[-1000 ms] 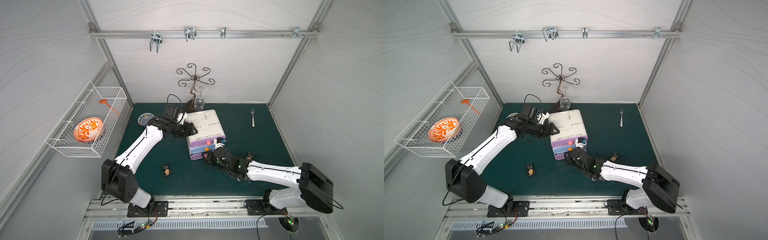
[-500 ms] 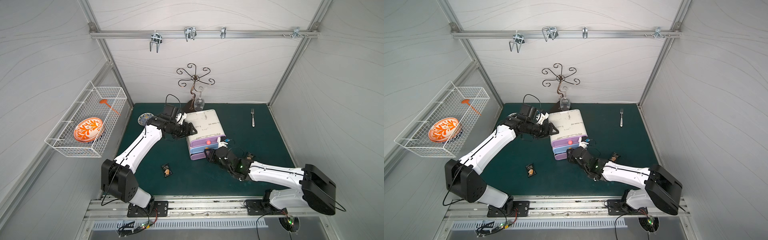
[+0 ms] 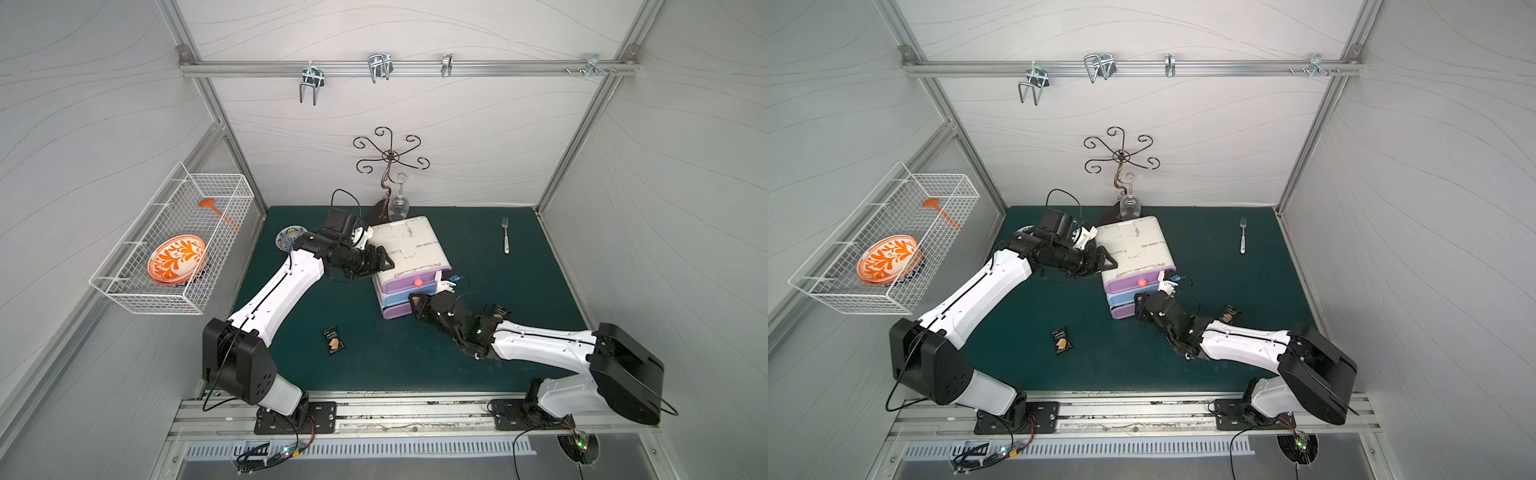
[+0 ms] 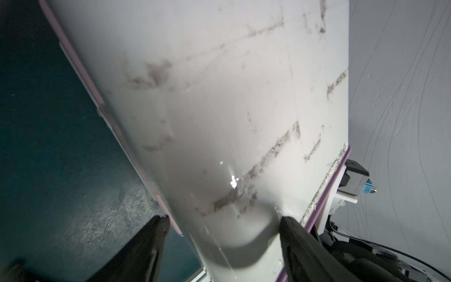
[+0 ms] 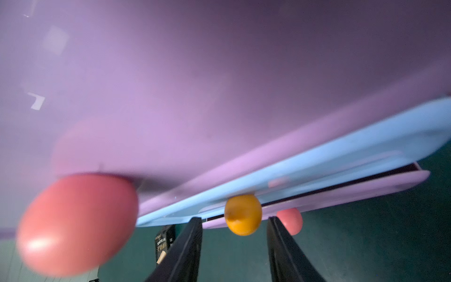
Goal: Take the cookies out of the drawer
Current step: Open the drawer in the storage box.
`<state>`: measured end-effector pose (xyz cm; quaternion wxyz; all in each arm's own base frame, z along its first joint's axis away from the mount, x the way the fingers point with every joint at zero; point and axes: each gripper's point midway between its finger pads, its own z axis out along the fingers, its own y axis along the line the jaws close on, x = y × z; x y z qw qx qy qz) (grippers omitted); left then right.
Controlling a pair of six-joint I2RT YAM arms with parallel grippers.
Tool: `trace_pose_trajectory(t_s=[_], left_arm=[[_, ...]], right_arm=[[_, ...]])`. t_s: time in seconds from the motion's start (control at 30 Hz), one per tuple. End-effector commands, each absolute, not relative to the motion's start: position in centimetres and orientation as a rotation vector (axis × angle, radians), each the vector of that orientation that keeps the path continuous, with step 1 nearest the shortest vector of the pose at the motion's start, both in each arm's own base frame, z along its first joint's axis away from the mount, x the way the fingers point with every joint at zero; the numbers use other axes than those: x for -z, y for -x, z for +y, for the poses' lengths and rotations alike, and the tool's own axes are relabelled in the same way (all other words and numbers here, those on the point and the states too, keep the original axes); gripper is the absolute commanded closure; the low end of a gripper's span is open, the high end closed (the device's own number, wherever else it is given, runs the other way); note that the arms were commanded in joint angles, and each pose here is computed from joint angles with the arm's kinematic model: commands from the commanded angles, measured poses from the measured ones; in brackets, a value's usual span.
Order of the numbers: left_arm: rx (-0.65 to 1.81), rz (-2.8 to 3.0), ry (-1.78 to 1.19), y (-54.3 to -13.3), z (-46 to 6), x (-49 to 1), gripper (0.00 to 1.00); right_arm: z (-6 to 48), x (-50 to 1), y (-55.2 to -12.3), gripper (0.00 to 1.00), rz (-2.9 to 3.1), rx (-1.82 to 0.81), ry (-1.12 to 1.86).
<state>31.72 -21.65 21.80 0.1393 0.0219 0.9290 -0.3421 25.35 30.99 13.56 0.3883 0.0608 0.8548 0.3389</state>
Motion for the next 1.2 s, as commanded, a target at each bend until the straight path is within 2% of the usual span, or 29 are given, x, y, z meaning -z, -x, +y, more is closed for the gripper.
trace_pose_trajectory(t_s=[0.0,0.33,0.97,1.1,1.17], left_arm=[[0.984,2.712,-0.068,-31.3,-21.5,-21.5,0.22],[0.969,2.690,-0.076,-31.2,-21.2,-21.2,0.22],[0.903,2.666,-0.097,-31.1,-20.4,-21.3,0.22],[0.900,2.663,-0.101,-31.3,-20.4,-21.5,0.22],[0.896,2.665,-0.101,-31.3,-20.4,-21.4,0.22]], right_arm=[[30.7,-13.6,-26.4,0.55,2.121,-0.858,-0.175],[31.6,-12.3,-27.3,0.61,2.071,-0.865,-0.127],[30.7,-14.3,-28.5,0.60,1.987,-0.813,-0.028],[31.4,-14.3,-28.9,0.67,1.999,-0.817,-0.004],[31.5,-14.0,-29.0,0.74,2.004,-0.823,-0.006]])
